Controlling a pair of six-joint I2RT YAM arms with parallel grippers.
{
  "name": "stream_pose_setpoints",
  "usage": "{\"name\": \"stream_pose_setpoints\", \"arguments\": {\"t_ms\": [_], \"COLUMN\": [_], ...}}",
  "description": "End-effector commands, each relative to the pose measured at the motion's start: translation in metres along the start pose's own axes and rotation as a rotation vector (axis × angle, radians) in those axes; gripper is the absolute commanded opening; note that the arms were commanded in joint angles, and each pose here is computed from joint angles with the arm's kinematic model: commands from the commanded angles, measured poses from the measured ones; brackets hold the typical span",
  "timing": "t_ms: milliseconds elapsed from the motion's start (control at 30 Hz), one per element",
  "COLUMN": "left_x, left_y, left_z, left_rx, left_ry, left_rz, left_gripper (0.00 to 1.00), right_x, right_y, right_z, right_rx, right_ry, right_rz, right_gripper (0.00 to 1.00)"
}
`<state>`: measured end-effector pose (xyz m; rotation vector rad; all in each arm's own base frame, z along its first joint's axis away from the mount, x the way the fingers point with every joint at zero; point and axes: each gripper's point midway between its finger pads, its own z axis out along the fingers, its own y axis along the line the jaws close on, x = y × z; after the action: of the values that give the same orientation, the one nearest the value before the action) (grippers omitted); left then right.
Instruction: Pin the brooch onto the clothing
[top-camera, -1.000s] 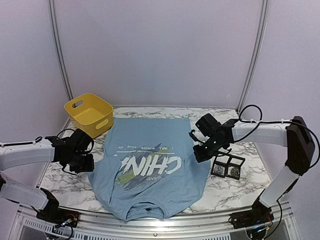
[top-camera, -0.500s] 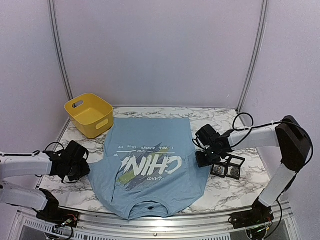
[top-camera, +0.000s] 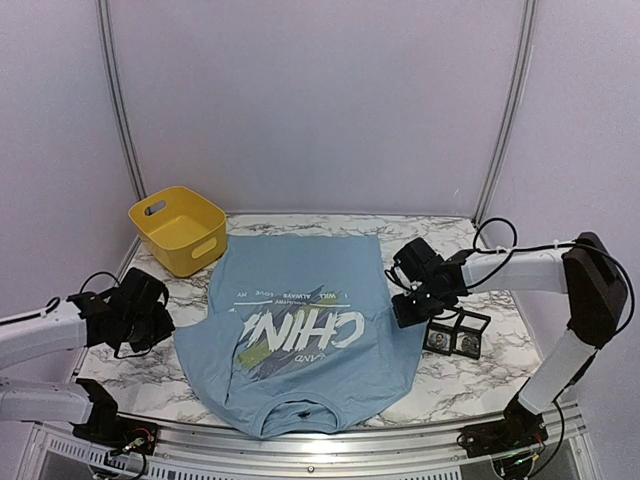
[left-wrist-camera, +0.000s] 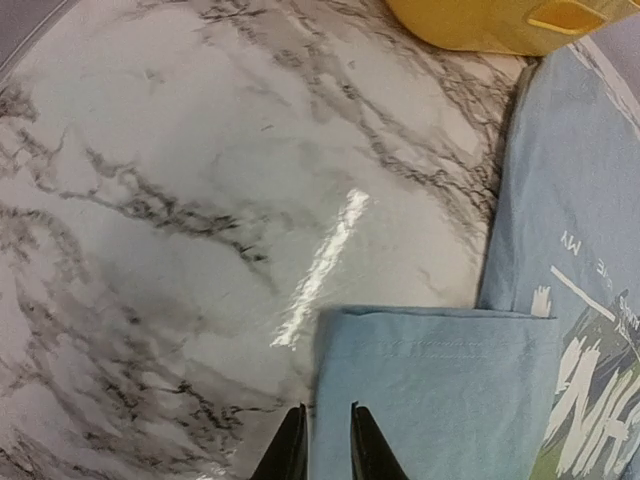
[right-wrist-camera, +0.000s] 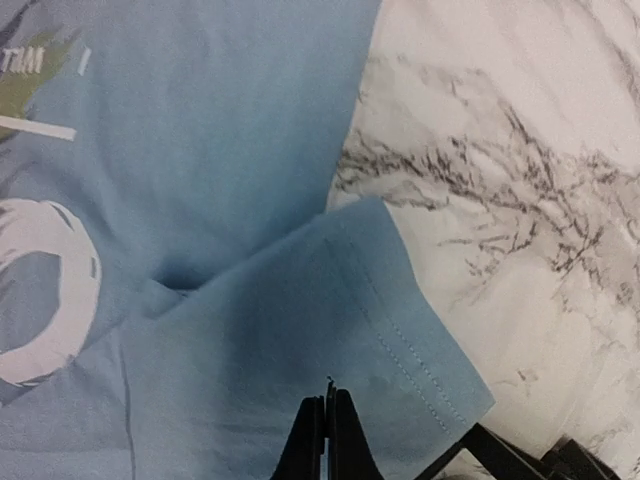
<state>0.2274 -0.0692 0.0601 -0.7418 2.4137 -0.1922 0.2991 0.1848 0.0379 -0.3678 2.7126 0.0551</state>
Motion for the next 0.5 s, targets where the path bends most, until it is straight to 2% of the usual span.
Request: {"name": "stream_pose_setpoints", "arguments": {"t_ms": [0, 67, 167, 367, 467], "left_x": [0.000, 0.009, 0.025, 0.054, 0.061], "left_y": [-0.049, -0.061, -0.058, -0.025, 0.000], "left_z": [0.019, 0.034, 0.054, 0.076, 0.073], "left_rx": [0.063, 0.070, 0.026, -0.090, -0.168], "left_ry": [0.079, 0.133, 0.202, 0.270, 0.277], "left_rz": [0.245, 0.281, 0.256, 0.158, 0.129], "left_gripper": [0.16, 0.14, 0.13, 0.14, 0.14], "right_x": [-0.077, -0.104, -0.138, -0.202, -0.215], "right_y": [0.018, 0.023, 0.031, 0.028, 0.016], "right_z": [-0.046, -0.048, -0.031, 0.030, 0.069], "right_rx": [-0.069, -0.087, -0.108, -0.213, -0.177], "right_ry": [-0.177, -0.216, -0.236, -0.271, -0.243], "right_rz": [-0.059, -0.080, -0.109, -0.055, -0.032], "right_gripper": [0.00, 0.00, 0.00, 0.00, 0.00]}}
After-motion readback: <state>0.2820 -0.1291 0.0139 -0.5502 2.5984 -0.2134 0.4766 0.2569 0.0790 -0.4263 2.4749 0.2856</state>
